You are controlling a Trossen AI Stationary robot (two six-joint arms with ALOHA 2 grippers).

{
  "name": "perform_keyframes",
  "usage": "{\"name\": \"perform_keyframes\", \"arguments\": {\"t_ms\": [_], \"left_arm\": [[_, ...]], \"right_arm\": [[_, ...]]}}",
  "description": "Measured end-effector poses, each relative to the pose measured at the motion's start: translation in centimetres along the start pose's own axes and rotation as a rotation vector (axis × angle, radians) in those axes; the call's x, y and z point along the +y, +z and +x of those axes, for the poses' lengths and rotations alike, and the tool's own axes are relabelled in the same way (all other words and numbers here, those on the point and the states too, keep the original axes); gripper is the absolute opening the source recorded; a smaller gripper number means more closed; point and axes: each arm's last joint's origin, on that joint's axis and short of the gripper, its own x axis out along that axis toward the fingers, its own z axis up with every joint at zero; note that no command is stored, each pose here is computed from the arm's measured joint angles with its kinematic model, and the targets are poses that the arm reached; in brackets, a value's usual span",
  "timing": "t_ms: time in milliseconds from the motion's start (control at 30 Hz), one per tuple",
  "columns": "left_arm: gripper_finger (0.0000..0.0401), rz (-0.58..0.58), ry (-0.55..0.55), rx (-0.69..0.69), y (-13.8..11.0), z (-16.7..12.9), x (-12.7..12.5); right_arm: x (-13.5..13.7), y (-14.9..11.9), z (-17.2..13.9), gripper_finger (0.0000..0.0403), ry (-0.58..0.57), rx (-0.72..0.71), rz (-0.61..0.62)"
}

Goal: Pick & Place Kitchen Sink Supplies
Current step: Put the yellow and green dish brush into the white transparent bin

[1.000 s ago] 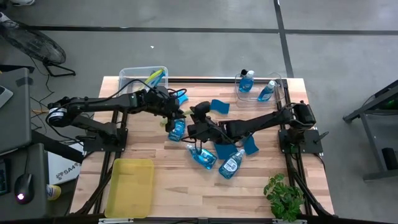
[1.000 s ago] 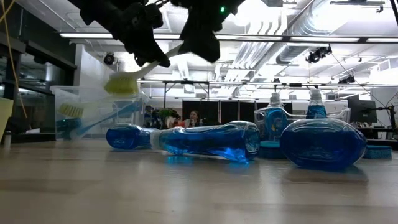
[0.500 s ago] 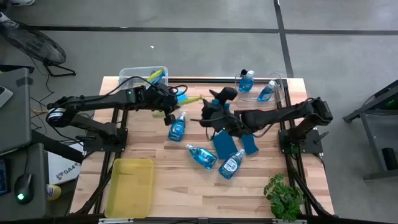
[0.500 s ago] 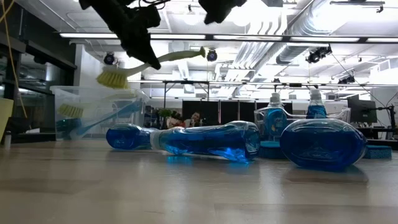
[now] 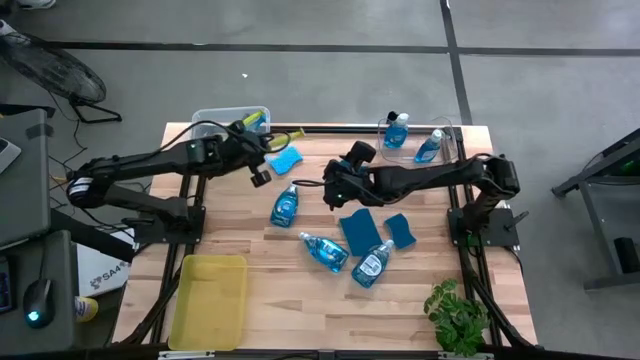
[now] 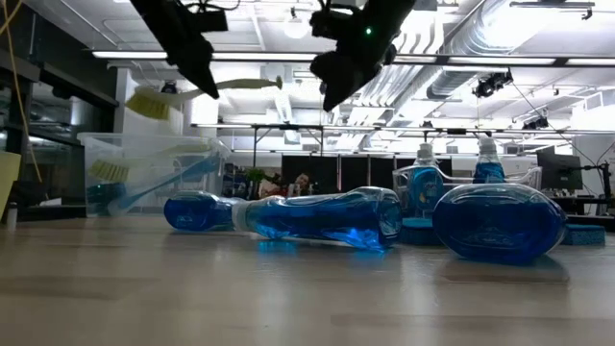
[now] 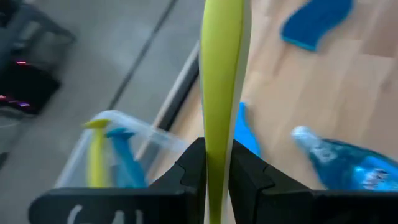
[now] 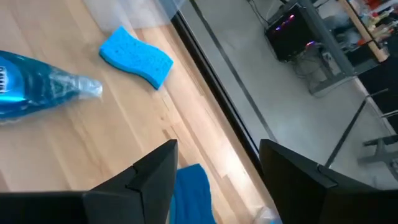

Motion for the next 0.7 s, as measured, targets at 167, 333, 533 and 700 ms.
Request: {"name": "perform_keyframes", "arguments": {"t_ms": [167,333,533,700], "left_arm": [[0.0039,-0.040,0.138,-0.026,-0.4,-1.4,1.8],[0.0039,-0.076,0.214,0.009,-1.1,-1.4,4.1],[0.0039,-0.139,0.221,0.054,-1.9,-0.5,6.5],[0.0039,-0.195,0.196,0.108,-3.0,0.4,7.9]], "right_arm": [[0.5,0.0,0.9,0.0220,0.017,0.004,0.006],[0.9,-0.1,1.3,0.0220,0.030,0.008,0.004],[1.0,0.0,1.3,0.0220,0.038,-0.002,0.002],[1.0,0.0,1.3,0.0220,0.050,-0.004,0.003]]}}
